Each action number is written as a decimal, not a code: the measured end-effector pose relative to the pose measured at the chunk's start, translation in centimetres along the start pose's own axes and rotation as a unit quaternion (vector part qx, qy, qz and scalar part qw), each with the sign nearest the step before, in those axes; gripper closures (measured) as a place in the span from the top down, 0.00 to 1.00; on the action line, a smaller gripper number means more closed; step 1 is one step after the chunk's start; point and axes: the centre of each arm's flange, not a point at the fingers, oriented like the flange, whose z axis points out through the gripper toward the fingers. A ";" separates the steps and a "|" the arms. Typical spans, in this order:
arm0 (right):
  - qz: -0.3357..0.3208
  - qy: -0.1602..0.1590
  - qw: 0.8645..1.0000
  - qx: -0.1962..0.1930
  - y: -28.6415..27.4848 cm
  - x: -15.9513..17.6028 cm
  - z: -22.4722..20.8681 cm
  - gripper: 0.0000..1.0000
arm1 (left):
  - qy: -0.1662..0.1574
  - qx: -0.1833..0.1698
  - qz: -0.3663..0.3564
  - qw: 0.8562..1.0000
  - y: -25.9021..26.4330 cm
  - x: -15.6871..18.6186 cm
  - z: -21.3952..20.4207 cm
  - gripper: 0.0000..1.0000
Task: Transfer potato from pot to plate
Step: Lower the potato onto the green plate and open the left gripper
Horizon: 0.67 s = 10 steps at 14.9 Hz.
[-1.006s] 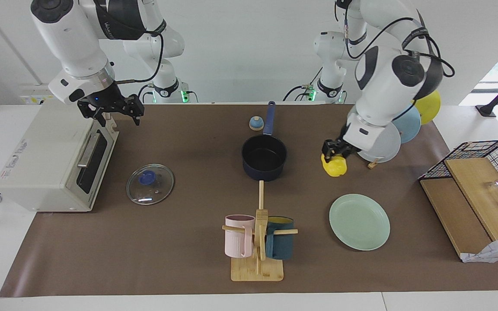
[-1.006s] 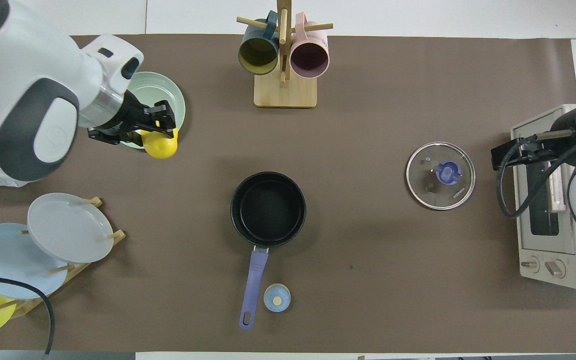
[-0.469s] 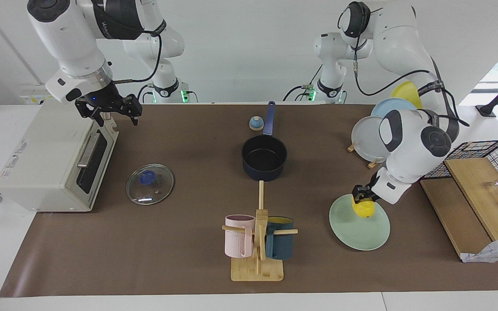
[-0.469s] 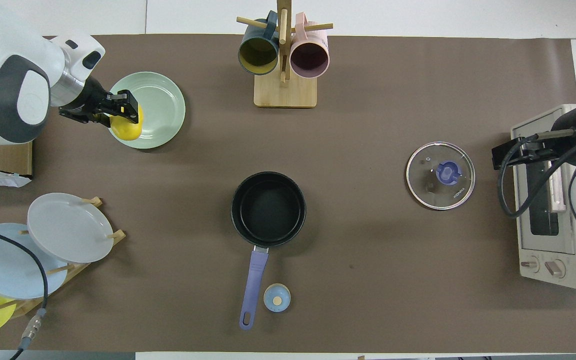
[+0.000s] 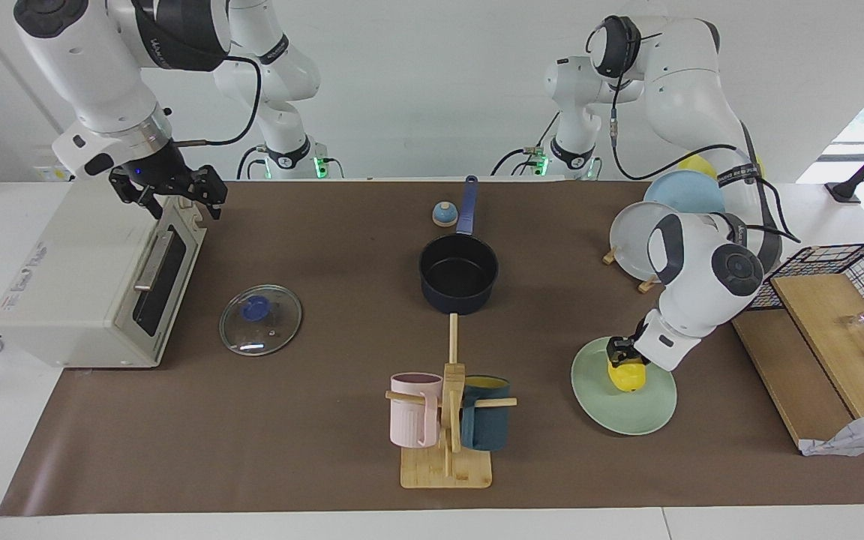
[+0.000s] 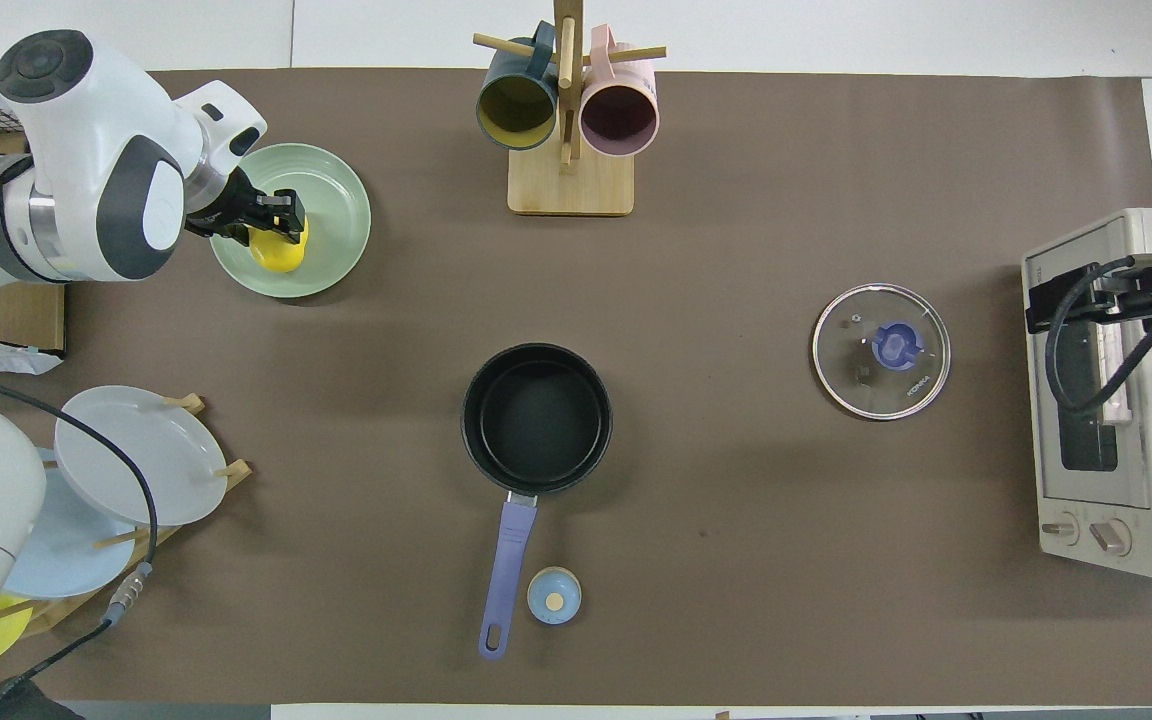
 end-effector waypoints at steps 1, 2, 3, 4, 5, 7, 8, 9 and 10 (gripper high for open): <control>-0.002 0.001 1.000 0.000 -0.2 0.0 -0.1 1.00 | 0.000 0.000 0.001 1.000 0.1 -0.1 0.2 0.58; -0.004 0.002 1.000 0.000 -0.5 0.0 -0.2 1.00 | -0.001 0.000 0.001 1.000 0.1 -0.1 0.5 0.59; -0.006 0.003 1.000 0.000 -0.6 0.0 -0.3 1.00 | -0.002 0.000 0.002 1.000 0.1 -0.2 0.7 0.64; -0.007 0.004 1.000 0.000 -0.8 0.0 -0.4 1.00 | -0.002 0.000 0.002 1.000 0.1 -0.2 0.7 0.74; -0.007 0.004 1.000 0.000 -0.8 0.0 -0.4 1.00 | -0.002 0.000 0.002 1.000 0.1 -0.2 0.7 0.84; -0.008 0.005 1.000 0.000 -0.9 0.0 -0.4 1.00 | 0.002 0.000 0.000 1.000 -0.1 -0.2 0.0 1.00; -0.008 0.005 1.000 0.000 -0.9 0.0 -0.4 1.00 | 0.007 0.000 -0.002 1.000 -0.4 -0.2 -1.2 1.00; -0.008 0.005 1.000 0.000 -0.9 0.0 -0.4 1.00 | 0.014 -0.001 -0.005 1.000 -0.9 -0.4 -3.3 1.00; -0.008 0.005 1.000 0.000 -0.9 0.0 -0.4 1.00 | 0.025 -0.001 -0.009 1.000 -1.4 -0.8 -6.3 1.00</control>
